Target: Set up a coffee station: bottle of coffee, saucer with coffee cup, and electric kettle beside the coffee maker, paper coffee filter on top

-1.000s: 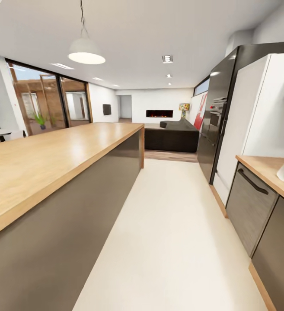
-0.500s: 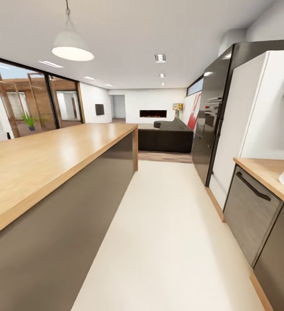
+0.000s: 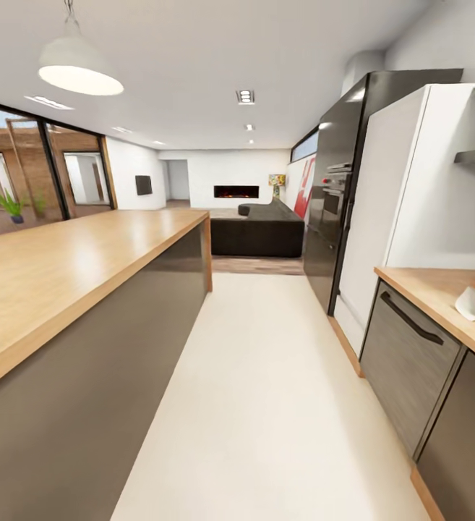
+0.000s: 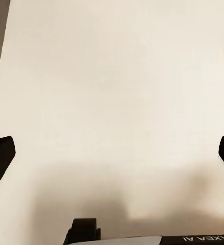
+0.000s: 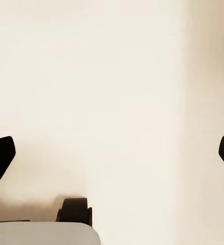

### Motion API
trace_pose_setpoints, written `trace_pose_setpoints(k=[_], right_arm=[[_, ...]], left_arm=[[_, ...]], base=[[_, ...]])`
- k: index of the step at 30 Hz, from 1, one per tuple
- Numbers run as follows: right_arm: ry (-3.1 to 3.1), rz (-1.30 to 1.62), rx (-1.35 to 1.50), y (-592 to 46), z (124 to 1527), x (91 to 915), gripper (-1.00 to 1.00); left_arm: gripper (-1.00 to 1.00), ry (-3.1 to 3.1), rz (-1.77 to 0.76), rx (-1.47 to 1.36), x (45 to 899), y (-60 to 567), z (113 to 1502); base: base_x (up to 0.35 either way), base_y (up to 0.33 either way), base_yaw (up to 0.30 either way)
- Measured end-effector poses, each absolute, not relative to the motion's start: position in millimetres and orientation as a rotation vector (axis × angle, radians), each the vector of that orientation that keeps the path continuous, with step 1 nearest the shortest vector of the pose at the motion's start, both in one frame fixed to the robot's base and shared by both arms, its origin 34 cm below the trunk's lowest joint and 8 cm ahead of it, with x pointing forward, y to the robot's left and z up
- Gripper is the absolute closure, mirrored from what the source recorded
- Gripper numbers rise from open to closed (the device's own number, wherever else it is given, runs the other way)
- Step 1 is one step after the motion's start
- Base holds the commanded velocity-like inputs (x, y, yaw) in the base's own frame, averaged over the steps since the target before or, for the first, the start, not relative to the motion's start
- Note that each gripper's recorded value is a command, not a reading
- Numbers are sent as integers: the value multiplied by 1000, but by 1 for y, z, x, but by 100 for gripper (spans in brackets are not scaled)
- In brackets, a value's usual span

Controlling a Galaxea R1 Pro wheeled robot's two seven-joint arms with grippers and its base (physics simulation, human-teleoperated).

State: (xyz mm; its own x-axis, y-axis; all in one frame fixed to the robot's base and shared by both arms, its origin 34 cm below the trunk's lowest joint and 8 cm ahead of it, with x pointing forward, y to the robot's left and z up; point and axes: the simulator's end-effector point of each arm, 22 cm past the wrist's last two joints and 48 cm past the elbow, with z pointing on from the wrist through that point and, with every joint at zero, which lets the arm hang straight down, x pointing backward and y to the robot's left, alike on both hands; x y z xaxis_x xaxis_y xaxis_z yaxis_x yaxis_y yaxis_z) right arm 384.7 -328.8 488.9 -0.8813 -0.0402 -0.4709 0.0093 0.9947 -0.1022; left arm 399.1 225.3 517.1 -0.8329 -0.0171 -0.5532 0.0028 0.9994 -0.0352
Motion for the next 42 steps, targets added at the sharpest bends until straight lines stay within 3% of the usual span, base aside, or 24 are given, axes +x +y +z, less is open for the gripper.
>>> trace_pose_setpoints(k=[18,42], right_arm=[[2636,-139,-22,-329,491,388,-100],[2623,-138,-22,-329,494,392,-100]], left_arm=[[-100,2544,-46,-11,402,226,520],[-100,2531,-46,-12,407,226,523]], base=[[296,0,-237],[17,0,-244]])
